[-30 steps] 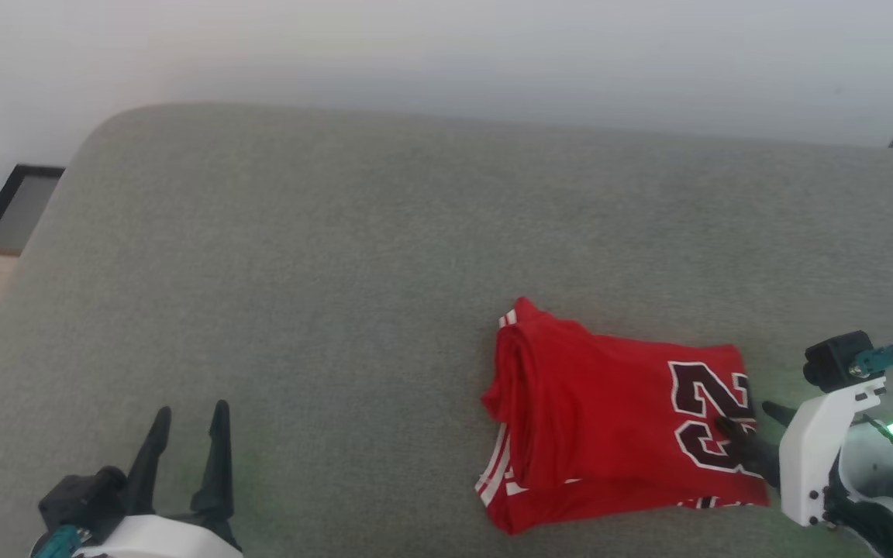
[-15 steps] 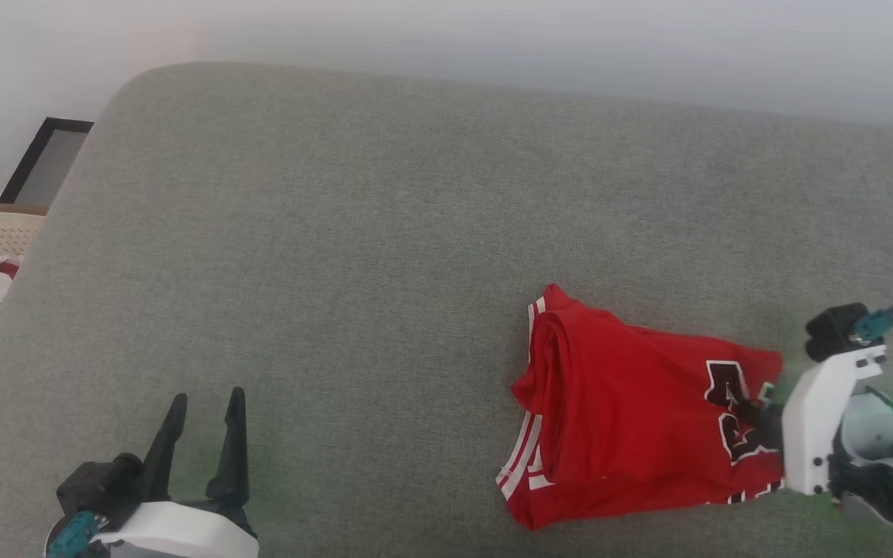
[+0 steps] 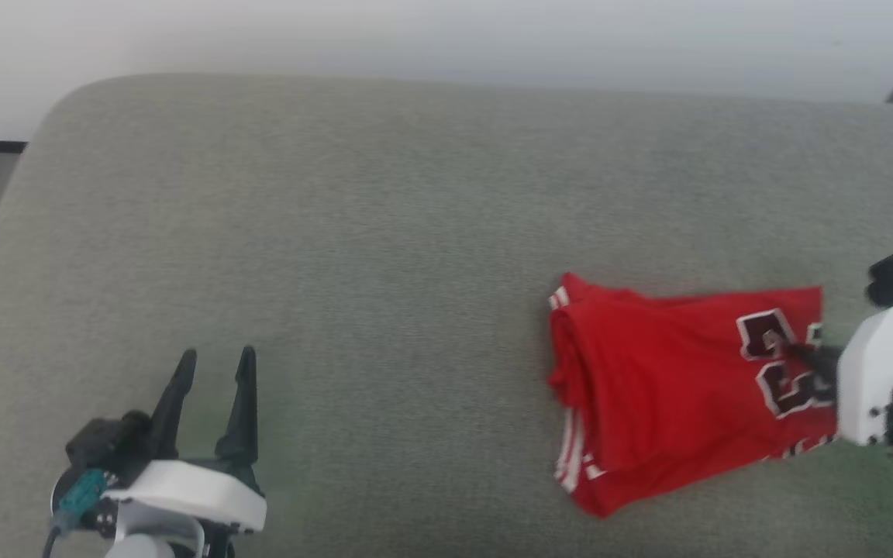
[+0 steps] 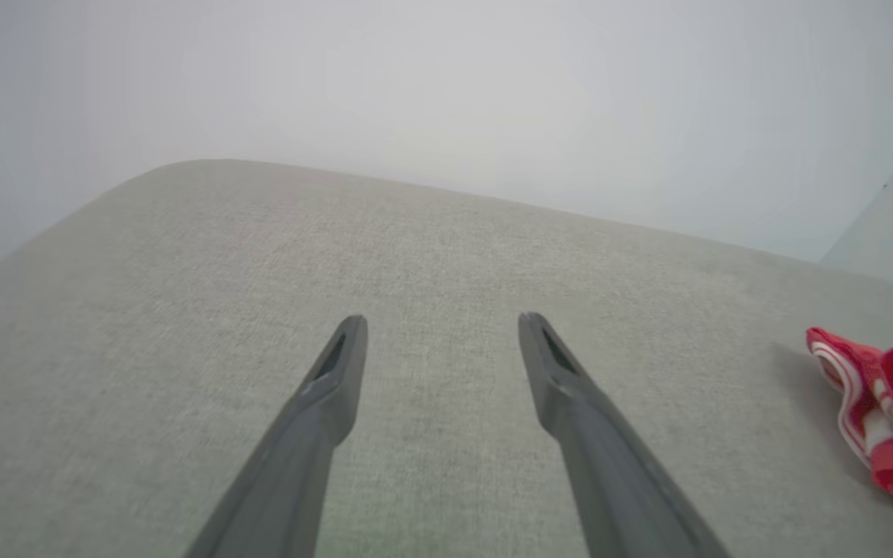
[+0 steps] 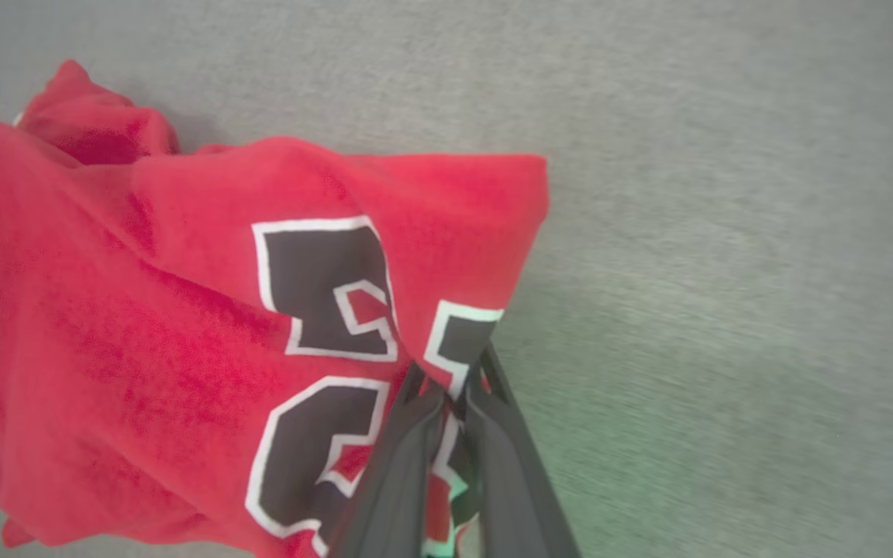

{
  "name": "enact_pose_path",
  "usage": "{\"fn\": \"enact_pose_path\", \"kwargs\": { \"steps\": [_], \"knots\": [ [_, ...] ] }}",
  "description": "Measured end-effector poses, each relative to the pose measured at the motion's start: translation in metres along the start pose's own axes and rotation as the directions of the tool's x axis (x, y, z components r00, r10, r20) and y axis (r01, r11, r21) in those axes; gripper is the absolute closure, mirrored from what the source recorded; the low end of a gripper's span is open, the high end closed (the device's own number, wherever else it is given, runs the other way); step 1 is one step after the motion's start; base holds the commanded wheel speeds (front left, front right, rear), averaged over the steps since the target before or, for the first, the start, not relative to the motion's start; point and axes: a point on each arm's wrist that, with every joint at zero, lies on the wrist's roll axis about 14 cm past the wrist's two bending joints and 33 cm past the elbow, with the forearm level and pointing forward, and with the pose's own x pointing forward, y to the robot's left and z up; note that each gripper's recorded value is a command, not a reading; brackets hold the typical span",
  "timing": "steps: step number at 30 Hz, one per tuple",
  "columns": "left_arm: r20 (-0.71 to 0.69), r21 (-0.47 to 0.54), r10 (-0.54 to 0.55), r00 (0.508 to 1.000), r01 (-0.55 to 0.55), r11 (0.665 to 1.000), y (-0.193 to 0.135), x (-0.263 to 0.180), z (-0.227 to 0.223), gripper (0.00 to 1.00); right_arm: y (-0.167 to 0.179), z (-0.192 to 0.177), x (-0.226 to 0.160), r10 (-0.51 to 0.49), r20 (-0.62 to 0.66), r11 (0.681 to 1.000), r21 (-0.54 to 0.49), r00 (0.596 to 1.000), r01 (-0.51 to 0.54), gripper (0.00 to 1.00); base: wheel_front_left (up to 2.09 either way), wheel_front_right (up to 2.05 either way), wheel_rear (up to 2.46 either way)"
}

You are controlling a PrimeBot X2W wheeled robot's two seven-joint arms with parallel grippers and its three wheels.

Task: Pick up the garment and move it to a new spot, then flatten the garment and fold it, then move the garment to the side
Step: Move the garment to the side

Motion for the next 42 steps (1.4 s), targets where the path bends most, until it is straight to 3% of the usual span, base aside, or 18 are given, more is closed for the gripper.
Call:
{"fn": "enact_pose_path", "kwargs": {
  "steps": [6, 13, 17, 24, 35, 42],
  "knots": [
    [0.005, 0.002, -0.081, 0.997, 0.081, 0.997, -0.028, 0.025, 0.0, 0.0, -0.052, 0.018, -0.027, -0.136, 0.065, 0.991, -0.01, 0.989, 0.137, 1.0, 0.0, 0.0, 0.0],
    [-0.007, -0.004, -0.222, 0.975, 0.222, 0.975, -0.083, 0.059, -0.008, 0.0, -0.123, 0.029, -0.072, -0.329, 0.129, 0.943, -0.012, 0.935, 0.333, 1.0, 0.0, 0.0, 0.0],
    [-0.019, -0.006, -0.304, 0.952, 0.304, 0.953, -0.116, 0.076, -0.015, 0.0, -0.155, 0.033, -0.096, -0.417, 0.162, 0.906, -0.006, 0.894, 0.423, 1.0, 0.0, 0.0, 0.0],
    [-0.042, -0.026, -0.444, 0.895, 0.444, 0.896, -0.178, 0.101, -0.033, 0.0, -0.211, 0.046, -0.128, -0.56, 0.249, 0.812, -0.028, 0.79, 0.584, 1.0, 0.0, 0.0, 0.0],
    [-0.077, -0.055, -0.545, 0.835, 0.542, 0.839, -0.227, 0.123, -0.061, 0.0, -0.261, 0.041, -0.124, -0.66, 0.253, 0.717, -0.071, 0.708, 0.694, 1.0, 0.0, 0.0, 0.0],
    [-0.095, -0.054, -0.55, 0.829, 0.548, 0.835, -0.228, 0.131, -0.072, 0.0, -0.266, 0.026, -0.087, -0.657, 0.197, 0.734, -0.054, 0.728, 0.677, 1.0, 0.0, 0.0, 0.0]
  ]
}}
